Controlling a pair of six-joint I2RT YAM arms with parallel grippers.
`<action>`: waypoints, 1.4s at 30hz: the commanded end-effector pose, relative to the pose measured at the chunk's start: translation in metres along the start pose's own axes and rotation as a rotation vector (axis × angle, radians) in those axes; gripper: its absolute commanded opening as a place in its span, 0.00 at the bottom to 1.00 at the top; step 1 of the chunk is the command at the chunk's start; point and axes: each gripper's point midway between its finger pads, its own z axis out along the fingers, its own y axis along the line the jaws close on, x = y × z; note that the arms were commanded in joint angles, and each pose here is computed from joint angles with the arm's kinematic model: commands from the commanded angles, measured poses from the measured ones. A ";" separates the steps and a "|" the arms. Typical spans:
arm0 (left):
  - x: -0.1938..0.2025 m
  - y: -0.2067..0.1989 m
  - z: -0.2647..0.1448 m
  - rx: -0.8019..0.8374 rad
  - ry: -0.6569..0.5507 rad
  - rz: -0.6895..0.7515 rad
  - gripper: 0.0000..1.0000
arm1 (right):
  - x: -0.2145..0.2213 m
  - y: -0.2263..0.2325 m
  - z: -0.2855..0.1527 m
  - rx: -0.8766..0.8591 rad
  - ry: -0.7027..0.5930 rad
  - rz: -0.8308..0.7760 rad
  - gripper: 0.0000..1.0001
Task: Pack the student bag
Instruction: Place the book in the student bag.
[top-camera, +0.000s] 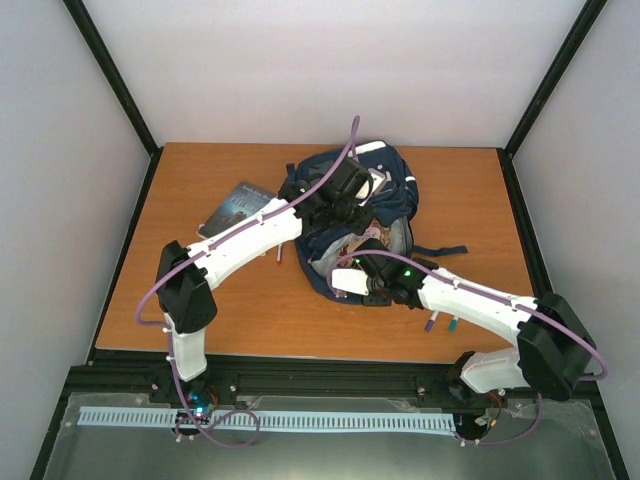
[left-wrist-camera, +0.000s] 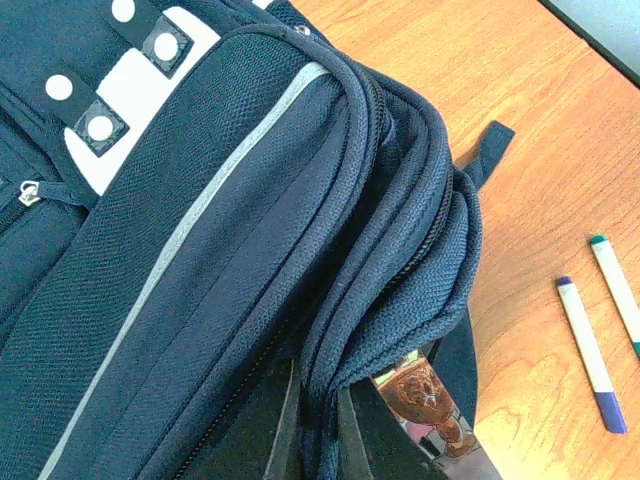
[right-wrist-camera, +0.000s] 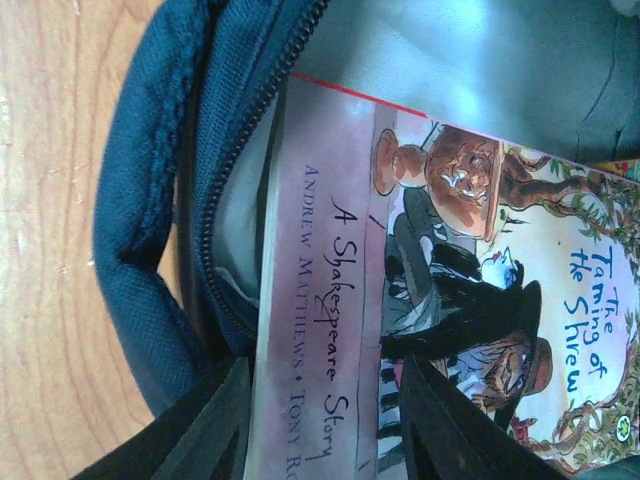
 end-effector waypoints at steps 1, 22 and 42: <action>-0.031 0.002 -0.033 0.014 -0.100 -0.038 0.01 | 0.002 -0.006 0.010 0.046 0.033 -0.010 0.41; -0.030 -0.002 -0.044 0.043 -0.096 -0.028 0.01 | 0.019 -0.067 0.033 0.316 0.165 -0.099 0.34; -0.031 -0.008 -0.051 0.076 -0.089 0.006 0.01 | 0.041 -0.046 0.025 0.211 0.158 -0.143 0.47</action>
